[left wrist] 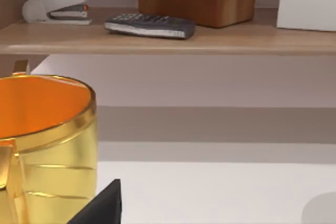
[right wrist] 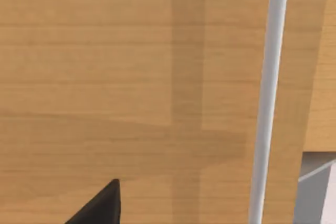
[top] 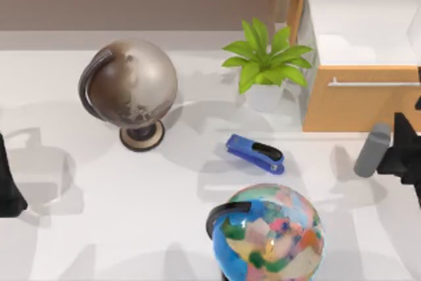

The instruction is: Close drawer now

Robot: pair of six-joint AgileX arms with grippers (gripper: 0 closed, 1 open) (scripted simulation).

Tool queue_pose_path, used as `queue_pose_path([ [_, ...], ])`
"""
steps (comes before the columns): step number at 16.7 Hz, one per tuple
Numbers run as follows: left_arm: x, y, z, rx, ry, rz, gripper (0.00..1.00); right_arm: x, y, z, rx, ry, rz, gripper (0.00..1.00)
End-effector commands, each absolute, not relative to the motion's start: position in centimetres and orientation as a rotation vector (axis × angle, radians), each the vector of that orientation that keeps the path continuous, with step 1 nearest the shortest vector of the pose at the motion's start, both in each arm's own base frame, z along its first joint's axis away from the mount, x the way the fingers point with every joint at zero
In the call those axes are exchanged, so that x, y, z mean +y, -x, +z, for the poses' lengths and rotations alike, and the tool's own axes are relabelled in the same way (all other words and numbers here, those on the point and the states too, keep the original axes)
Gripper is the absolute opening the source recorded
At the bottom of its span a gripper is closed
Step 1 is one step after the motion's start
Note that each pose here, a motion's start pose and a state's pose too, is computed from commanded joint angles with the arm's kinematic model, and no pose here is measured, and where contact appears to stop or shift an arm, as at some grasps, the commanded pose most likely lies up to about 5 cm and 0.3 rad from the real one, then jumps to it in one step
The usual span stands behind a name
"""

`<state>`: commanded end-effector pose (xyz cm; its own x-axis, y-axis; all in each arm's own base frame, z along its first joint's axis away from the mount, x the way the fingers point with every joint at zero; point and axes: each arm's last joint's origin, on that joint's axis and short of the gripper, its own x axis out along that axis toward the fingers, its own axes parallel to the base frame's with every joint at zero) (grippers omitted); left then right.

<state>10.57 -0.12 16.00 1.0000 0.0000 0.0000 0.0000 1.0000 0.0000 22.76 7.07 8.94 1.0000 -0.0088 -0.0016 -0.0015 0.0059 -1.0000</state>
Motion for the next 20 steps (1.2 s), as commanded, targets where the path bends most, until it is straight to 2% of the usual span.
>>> queue_pose_path([
  [6, -0.1, -10.6, 16.0, 0.000, 0.000, 0.000, 1.00, 7.0, -22.8, 8.8, 0.013, 1.572, -0.005, 1.00],
  [12, -0.1, -10.6, 16.0, 0.000, 0.000, 0.000, 1.00, 7.1, -25.1, 8.9, 0.008, 1.571, -0.008, 1.00],
  [16, -0.1, -10.6, 16.0, 0.000, 0.000, 0.000, 1.00, 7.1, -25.3, 8.9, 0.008, 1.571, -0.008, 1.00],
  [20, -0.1, -10.6, 16.0, 0.000, 0.000, 0.000, 1.00, 7.1, -25.3, 8.9, 0.008, 1.571, -0.008, 0.70],
])
